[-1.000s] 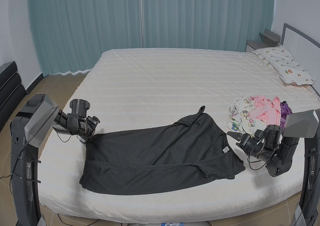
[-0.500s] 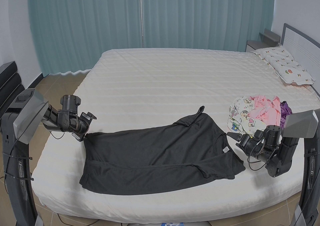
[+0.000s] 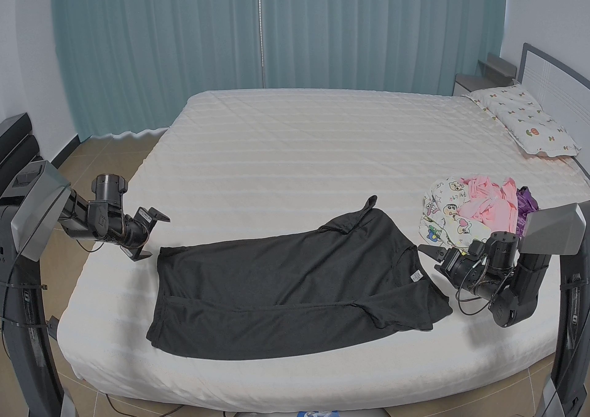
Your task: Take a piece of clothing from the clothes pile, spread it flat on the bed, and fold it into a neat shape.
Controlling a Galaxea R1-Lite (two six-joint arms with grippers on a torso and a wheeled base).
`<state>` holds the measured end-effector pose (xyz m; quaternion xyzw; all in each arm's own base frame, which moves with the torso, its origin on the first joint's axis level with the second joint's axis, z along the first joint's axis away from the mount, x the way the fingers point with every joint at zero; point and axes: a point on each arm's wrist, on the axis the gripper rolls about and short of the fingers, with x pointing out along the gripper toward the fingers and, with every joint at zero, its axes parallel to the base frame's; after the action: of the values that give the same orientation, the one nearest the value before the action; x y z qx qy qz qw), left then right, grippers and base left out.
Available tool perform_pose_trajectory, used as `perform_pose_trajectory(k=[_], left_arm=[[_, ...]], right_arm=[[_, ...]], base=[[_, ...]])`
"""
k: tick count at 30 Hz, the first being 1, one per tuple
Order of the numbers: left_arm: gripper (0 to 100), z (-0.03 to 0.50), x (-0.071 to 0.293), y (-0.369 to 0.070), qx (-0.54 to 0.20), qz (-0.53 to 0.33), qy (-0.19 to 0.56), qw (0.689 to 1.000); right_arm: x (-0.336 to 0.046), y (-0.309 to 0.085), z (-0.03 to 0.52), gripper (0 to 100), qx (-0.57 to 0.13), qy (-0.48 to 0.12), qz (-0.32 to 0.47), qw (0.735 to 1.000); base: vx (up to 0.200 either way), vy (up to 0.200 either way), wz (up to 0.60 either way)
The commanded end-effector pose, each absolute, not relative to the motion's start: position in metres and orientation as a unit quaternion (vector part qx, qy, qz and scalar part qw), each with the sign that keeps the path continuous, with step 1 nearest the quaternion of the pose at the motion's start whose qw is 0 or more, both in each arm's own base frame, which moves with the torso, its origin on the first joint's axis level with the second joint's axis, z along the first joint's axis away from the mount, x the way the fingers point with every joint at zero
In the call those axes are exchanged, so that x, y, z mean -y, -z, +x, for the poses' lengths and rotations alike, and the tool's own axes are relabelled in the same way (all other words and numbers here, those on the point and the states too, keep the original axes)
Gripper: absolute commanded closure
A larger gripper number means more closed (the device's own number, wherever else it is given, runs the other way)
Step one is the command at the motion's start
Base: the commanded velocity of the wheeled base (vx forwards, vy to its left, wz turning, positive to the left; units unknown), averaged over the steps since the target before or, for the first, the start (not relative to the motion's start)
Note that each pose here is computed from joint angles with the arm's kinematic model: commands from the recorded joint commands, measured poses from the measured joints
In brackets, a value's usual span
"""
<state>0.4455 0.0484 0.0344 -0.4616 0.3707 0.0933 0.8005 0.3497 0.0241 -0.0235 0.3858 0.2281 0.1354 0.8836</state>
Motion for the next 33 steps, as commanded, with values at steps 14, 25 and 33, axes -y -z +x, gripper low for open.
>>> perform_pose_trajectory(k=[14,25,33], left_arm=[[0,0.451,-0.024,0.018,-0.294,-0.378,-0.054,0.876],[0,0.451,-0.025,0.034,-0.298,-0.335,-0.061,0.892],[0,0.45,-0.025,0.039,-0.291,-0.335,-0.059,0.894]], right_arm=[[-0.029,0.029,0.349,0,-0.237,-0.142,0.376,0.885],[-0.029,0.029,0.351,0,-0.234,-0.143,0.376,0.885],[-0.03,0.028,0.351,0,-0.233,-0.143,0.375,0.886]], base=[[0.0,0.0,0.0],[0.0,0.0,0.0],[0.0,0.0,0.0]])
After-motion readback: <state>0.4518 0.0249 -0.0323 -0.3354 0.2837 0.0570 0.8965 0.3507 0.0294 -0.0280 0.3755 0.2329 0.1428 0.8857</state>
